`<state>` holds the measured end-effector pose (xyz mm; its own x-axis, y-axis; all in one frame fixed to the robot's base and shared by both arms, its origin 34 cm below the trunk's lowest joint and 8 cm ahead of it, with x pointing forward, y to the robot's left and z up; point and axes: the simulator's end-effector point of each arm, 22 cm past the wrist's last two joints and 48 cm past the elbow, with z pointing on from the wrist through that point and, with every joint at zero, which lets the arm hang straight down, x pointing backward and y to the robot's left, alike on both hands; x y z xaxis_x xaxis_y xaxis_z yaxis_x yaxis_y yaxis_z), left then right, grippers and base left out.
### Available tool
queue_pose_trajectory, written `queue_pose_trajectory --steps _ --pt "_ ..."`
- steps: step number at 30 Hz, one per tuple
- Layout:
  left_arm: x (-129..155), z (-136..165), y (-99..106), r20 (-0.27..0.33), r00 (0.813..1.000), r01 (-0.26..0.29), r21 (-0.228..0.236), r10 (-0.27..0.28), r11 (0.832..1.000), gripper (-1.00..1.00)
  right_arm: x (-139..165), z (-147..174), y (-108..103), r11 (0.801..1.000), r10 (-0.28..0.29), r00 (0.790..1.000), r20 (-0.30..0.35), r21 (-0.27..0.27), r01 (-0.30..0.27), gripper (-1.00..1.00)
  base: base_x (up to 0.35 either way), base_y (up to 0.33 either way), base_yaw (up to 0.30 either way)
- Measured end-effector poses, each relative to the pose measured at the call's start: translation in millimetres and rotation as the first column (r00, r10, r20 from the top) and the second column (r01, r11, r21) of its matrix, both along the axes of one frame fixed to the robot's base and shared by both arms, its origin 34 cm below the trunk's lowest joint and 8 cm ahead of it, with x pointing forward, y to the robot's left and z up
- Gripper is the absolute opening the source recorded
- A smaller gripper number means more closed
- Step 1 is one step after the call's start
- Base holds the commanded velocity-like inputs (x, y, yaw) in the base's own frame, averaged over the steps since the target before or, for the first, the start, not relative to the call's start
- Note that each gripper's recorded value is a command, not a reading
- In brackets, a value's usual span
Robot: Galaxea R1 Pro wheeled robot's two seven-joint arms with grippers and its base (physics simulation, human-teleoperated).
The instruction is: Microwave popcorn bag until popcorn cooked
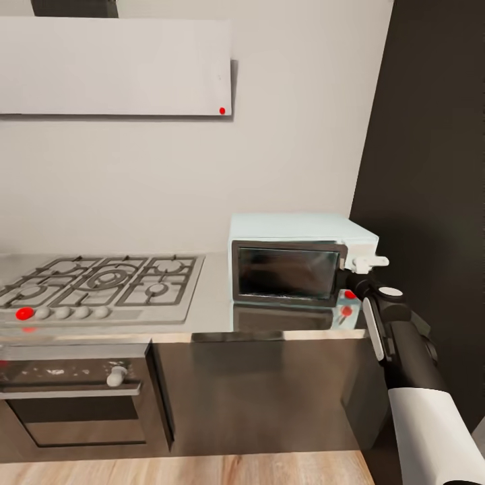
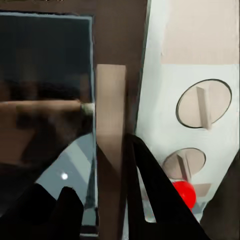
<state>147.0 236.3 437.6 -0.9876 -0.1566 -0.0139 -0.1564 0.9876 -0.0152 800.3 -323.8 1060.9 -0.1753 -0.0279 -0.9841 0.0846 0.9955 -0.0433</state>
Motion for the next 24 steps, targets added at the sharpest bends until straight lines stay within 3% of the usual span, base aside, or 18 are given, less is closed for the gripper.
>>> queue_pose_trajectory --steps 18,24 --pt "0.0 0.0 -1.2 0.0 1.0 -0.001 -0.001 0.001 1.0 1.0 -0.6 -0.1 -4.8 1.0 -0.011 1.0 -0.002 -0.015 0.011 -1.0 -0.236 0.096 0.0" --pt "0.2 0.0 -1.2 0.0 1.0 -0.001 -0.002 0.001 1.0 1.0 0.0 -0.1 -0.1 1.0 0.002 1.0 0.0 0.006 -0.002 -1.0 -0.23 0.098 0.0"
